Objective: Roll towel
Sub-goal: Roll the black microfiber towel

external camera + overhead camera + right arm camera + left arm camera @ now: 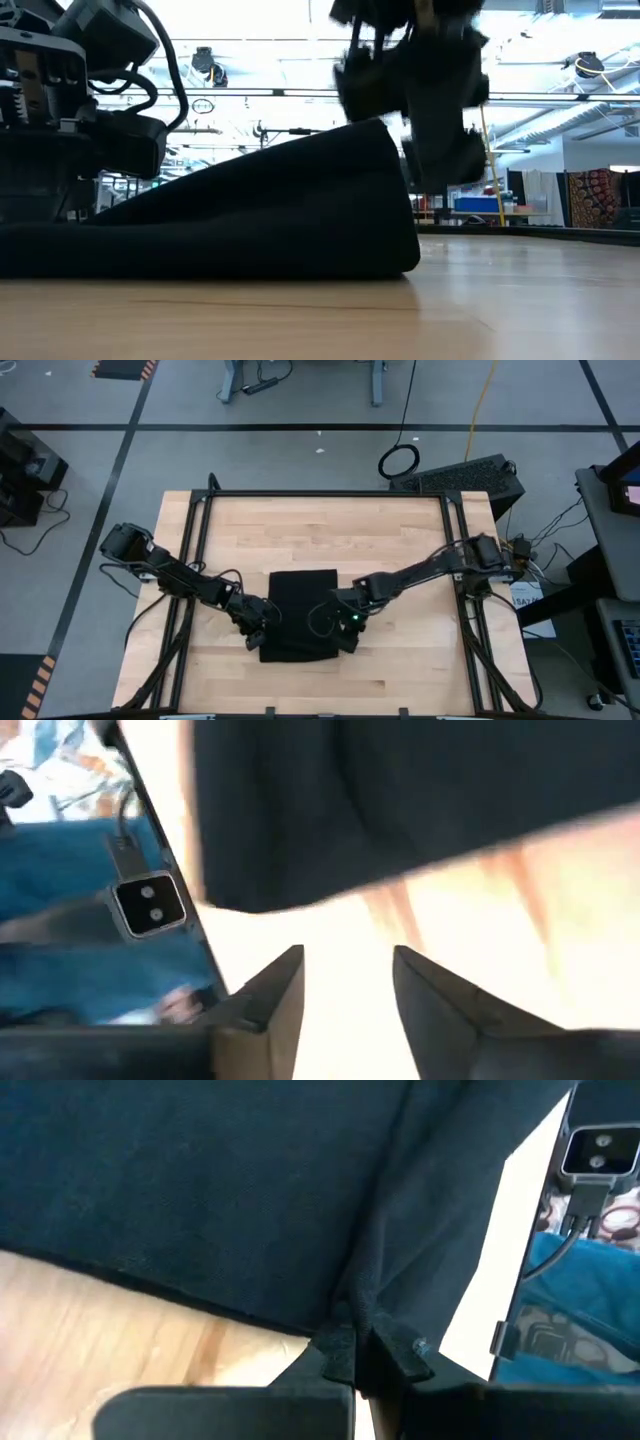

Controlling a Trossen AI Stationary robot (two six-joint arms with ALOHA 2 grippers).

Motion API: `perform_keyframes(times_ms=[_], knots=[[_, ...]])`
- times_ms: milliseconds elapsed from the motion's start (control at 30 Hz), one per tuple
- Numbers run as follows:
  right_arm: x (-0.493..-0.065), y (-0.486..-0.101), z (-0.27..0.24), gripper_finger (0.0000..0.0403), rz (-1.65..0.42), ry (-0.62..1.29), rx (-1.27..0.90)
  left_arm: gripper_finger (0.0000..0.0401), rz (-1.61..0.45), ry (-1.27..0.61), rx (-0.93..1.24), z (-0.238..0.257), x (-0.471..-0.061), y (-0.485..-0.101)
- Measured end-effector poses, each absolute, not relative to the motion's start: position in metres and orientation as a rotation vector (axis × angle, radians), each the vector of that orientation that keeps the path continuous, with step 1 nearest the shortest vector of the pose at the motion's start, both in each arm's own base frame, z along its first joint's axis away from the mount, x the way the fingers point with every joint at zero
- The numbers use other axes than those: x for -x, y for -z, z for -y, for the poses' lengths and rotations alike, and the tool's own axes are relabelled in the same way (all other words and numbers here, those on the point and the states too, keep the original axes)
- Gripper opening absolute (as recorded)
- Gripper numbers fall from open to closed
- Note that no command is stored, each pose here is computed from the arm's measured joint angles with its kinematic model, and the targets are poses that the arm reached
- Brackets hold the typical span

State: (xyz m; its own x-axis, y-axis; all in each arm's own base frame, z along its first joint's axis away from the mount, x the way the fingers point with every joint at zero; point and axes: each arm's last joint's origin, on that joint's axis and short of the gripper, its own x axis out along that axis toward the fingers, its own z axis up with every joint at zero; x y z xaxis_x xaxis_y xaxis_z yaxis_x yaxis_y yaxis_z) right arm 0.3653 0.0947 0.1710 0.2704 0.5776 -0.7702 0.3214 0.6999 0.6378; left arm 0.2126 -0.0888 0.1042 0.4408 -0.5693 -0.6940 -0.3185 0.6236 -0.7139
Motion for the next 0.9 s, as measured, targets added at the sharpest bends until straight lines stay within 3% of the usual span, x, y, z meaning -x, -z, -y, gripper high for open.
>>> perform_keyframes(times_ms=[233, 500, 900], knots=[[-0.347, -0.213, -0.142, 0.0179, -0.999, -0.185, -0.359, 0.0007, -1.156, 0.149, 0.989, 0.089, -0.213, -0.104], [-0.333, -0.22, -0.197, 0.0166, -0.768, -0.251, -0.001, 0.0007, -1.151, 0.116, 1.013, 0.088, -0.213, -0.104], [-0.358, -0.174, -0.198, 0.018, -0.75, -0.204, 0.13, 0.0007, -1.146, 0.109, 1.01, 0.088, -0.213, -0.104]])
